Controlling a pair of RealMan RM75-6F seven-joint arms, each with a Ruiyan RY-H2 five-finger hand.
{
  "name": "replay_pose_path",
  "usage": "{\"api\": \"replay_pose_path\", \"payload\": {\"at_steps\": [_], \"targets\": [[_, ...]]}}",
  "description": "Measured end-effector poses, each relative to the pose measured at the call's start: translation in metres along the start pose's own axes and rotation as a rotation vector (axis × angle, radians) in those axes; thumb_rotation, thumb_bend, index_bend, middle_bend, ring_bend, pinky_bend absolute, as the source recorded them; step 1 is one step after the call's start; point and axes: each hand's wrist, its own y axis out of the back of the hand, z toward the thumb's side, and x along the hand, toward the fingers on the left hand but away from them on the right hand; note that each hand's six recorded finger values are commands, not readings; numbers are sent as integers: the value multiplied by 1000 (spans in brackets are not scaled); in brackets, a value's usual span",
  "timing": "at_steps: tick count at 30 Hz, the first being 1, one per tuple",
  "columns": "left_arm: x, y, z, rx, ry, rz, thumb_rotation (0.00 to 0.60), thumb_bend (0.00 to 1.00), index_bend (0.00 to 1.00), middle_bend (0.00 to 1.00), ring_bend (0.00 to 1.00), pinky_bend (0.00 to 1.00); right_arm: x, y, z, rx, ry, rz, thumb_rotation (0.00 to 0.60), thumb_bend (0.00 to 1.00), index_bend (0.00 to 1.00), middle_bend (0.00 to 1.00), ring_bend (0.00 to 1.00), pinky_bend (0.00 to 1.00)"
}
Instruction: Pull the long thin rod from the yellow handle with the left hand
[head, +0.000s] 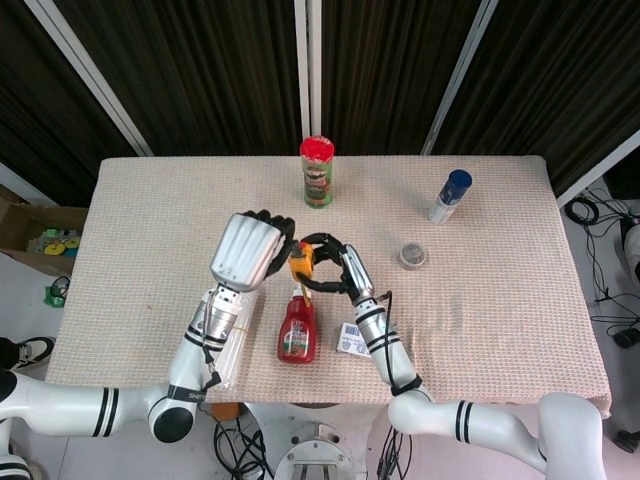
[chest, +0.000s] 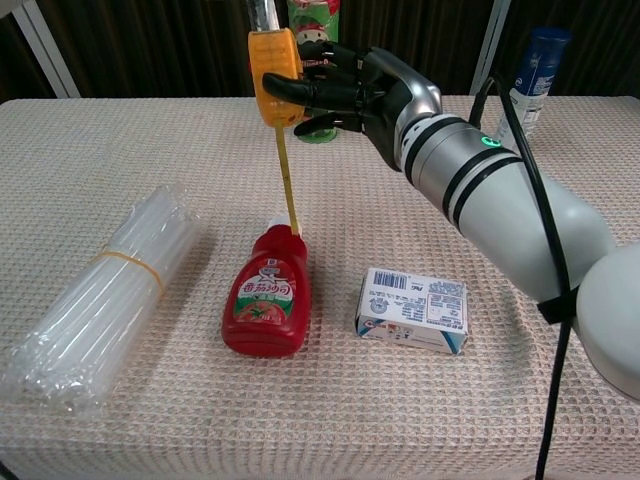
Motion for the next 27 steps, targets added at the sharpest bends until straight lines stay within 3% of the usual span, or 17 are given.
{"api": "replay_pose_path", "payload": {"at_steps": [12,27], "targets": [[4,37,-17,26,61,98,600,546,676,661,606,728,6,5,-3,2,-2,-13,600,369,700,619,609,450],[5,100,-58,53,152,203,600,556,677,661,607,729,21,29,-36,19,-74,-55,600,371,701,619,610,455]]}}
